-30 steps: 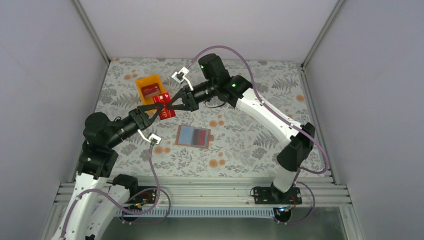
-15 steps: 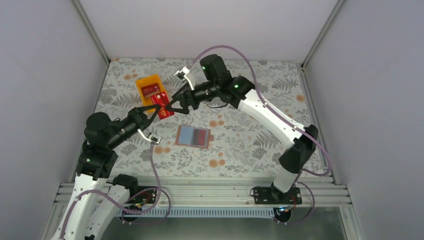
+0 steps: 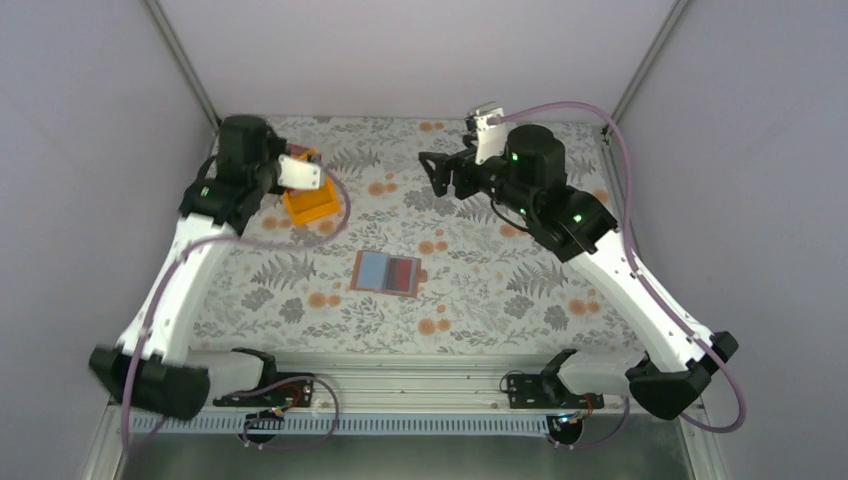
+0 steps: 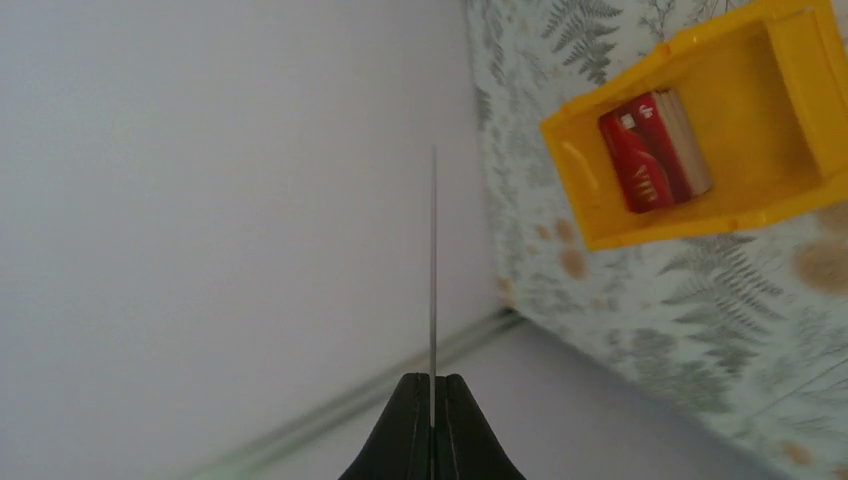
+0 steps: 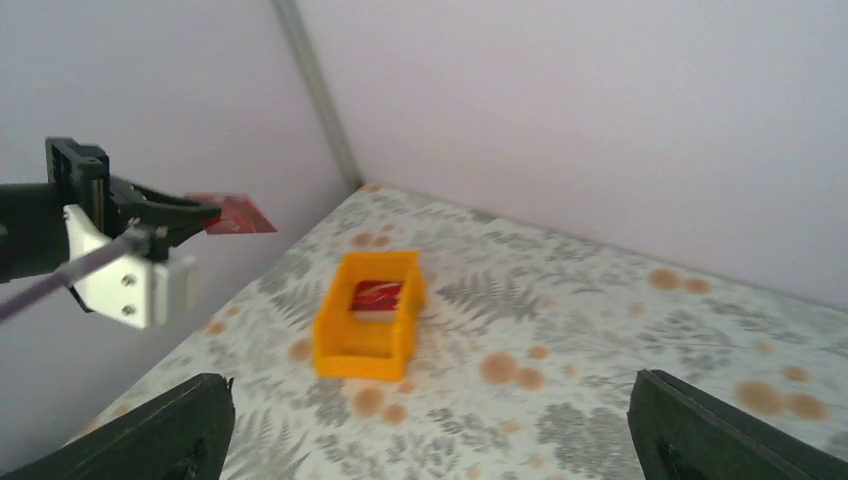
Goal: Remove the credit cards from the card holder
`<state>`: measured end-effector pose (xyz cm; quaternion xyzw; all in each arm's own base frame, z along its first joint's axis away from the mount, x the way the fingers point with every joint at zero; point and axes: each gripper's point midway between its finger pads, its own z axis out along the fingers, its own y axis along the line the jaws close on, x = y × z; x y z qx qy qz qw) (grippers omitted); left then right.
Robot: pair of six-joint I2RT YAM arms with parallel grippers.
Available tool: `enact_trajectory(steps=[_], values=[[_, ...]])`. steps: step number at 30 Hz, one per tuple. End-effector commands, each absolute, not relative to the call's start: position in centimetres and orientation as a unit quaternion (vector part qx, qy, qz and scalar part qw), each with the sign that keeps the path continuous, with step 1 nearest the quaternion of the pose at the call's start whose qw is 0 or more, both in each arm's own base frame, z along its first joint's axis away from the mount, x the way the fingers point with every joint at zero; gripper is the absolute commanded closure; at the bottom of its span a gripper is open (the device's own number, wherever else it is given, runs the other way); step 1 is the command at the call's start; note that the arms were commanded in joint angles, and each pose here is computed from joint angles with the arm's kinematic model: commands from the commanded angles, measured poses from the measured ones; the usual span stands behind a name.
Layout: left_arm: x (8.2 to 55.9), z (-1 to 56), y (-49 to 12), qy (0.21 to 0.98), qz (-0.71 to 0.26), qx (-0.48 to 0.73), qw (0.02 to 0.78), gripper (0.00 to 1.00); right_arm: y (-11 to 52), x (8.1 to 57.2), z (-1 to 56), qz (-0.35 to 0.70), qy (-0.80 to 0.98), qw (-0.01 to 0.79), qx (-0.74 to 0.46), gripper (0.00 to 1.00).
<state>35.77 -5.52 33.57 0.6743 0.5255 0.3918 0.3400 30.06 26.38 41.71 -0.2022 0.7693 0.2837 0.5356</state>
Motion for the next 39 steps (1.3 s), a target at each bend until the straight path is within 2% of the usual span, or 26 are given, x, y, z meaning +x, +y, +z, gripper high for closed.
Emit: enact_trajectory(steps=[1,4,6,21,29,39], values=[[38.1,28.6,-3.0,0.745,0.303,0.531,0.266,0.98,22.7,32.6,41.9,0.211,0.774,0.582,-0.134,0.00],[41.5,25.7,-3.0,0.810,0.262,0.473,0.226,0.98,22.4,32.9,40.9,0.202,0.785,0.570,-0.137,0.00],[43.4,25.2,-3.2,0.829,0.251,0.443,0.233,0.98,22.5,33.1,40.3,0.200,0.789,0.564,-0.141,0.00],[50.2,16.2,0.0,0.867,0.295,0.349,0.197,0.98,21.8,34.6,38.1,0.179,0.803,0.549,-0.148,0.00],[52.4,13.5,-0.8,0.874,0.275,0.343,0.205,0.98,21.4,35.1,37.7,0.174,0.807,0.545,-0.146,0.00],[52.0,11.5,-1.5,0.876,0.262,0.358,0.192,0.98,21.2,35.6,37.3,0.176,0.809,0.540,-0.149,0.00]])
